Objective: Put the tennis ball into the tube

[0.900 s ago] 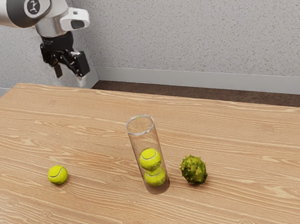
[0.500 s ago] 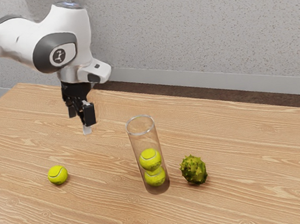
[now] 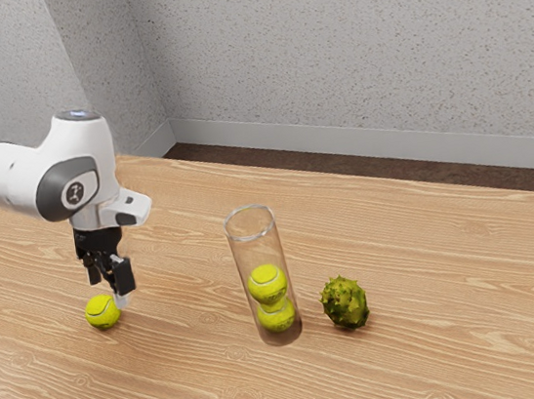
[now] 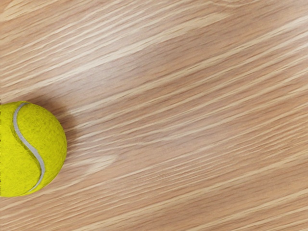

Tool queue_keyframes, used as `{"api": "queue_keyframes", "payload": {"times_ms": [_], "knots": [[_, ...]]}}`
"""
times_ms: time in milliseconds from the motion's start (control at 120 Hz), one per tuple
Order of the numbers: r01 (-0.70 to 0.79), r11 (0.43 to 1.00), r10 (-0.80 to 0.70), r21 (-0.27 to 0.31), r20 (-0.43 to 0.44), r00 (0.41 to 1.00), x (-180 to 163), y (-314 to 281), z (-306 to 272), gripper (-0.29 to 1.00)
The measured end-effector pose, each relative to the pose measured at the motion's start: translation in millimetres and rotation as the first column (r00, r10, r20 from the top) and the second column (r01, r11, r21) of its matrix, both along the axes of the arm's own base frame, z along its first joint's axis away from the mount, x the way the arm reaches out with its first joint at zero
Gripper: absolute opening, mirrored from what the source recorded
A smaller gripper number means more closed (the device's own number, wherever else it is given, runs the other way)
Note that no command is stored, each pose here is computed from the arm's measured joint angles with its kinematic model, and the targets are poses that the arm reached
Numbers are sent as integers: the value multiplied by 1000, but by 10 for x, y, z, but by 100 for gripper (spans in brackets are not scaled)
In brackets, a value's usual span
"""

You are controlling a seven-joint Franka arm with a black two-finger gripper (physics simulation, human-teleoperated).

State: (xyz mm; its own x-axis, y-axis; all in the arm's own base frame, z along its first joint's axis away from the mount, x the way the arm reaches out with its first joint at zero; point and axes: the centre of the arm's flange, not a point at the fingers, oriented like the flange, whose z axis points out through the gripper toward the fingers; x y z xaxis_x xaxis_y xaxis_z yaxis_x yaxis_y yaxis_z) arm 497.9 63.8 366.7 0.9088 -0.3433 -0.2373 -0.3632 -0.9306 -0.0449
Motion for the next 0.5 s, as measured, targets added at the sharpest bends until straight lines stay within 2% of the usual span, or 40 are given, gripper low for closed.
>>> {"api": "queue_keyframes", "payload": {"times_ms": [350,500], "knots": [[-127,991,127,-44,-2,992,-76,828,-561,70],[-112,992,114,-64,44,992,107,878,-721,70]]}}
